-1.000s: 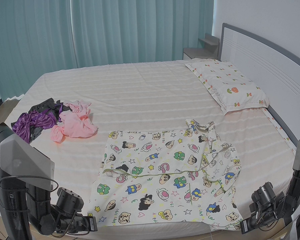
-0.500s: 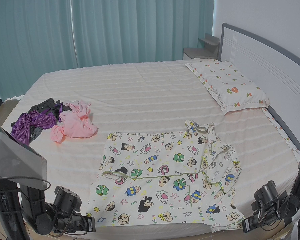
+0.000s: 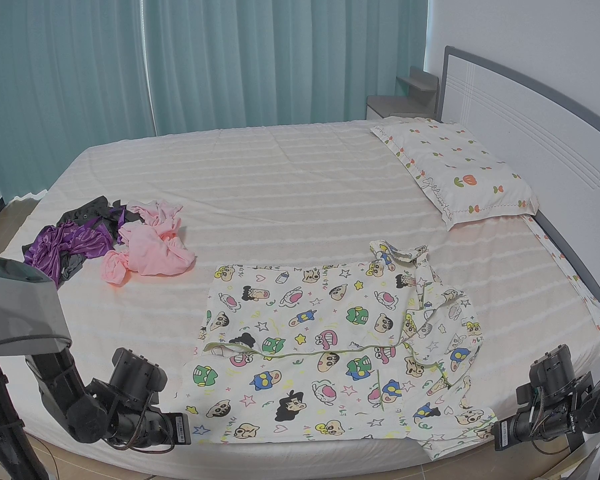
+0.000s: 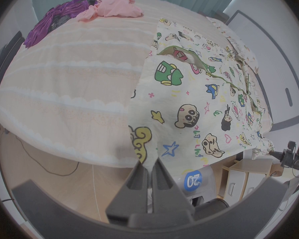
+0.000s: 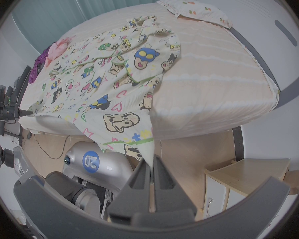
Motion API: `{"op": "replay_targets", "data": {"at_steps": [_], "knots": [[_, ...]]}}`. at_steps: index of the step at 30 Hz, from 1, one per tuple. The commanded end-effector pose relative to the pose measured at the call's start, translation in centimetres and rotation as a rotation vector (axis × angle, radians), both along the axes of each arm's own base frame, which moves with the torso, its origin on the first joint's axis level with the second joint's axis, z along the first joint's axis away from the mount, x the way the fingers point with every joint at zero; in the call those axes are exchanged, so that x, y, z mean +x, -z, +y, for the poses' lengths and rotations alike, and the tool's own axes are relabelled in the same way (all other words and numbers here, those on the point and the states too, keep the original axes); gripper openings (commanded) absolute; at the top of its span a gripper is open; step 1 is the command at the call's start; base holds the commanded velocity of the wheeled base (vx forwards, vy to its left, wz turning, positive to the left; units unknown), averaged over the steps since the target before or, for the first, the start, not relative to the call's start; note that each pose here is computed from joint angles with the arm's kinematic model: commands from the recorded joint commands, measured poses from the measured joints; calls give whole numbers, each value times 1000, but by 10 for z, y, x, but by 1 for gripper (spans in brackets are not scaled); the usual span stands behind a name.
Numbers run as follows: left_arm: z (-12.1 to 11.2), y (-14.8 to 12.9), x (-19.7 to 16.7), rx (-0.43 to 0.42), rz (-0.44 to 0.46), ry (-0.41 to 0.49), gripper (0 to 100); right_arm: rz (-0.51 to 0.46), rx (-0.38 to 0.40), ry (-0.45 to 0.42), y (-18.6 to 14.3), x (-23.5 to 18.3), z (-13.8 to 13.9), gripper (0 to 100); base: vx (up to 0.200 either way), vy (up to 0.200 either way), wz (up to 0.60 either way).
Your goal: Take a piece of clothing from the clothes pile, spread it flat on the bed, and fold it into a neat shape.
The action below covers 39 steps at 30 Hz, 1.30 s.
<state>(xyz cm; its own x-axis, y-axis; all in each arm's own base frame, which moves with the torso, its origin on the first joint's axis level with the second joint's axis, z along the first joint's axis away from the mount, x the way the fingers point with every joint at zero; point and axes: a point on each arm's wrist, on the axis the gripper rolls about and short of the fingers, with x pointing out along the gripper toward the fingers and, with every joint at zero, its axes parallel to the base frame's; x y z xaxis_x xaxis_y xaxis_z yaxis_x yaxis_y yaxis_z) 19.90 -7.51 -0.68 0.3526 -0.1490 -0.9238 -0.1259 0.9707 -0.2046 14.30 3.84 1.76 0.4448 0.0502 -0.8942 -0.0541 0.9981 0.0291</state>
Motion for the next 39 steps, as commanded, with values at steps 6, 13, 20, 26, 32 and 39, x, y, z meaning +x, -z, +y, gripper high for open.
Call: {"op": "replay_targets", "data": {"at_steps": [6,13,20,26,32,39], "knots": [[-17,-69,47,-66,-31,-111,0,-173,60,7,-26,18,3,0,0,0,0],[-21,-69,60,-87,-49,-151,0,-190,137,-21,-32,19,2,0,0,0,0],[-24,-65,76,-91,-46,-219,0,-236,217,4,-41,39,-4,0,0,0,0],[-24,-50,90,-62,-27,-251,0,-245,230,60,-45,65,-14,0,0,0,0],[-27,-45,108,-85,-39,-298,0,-240,293,79,-46,84,-23,0,0,0,0],[-32,-43,130,-125,-61,-359,0,-221,299,110,-36,105,-28,0,0,0,0]]}}
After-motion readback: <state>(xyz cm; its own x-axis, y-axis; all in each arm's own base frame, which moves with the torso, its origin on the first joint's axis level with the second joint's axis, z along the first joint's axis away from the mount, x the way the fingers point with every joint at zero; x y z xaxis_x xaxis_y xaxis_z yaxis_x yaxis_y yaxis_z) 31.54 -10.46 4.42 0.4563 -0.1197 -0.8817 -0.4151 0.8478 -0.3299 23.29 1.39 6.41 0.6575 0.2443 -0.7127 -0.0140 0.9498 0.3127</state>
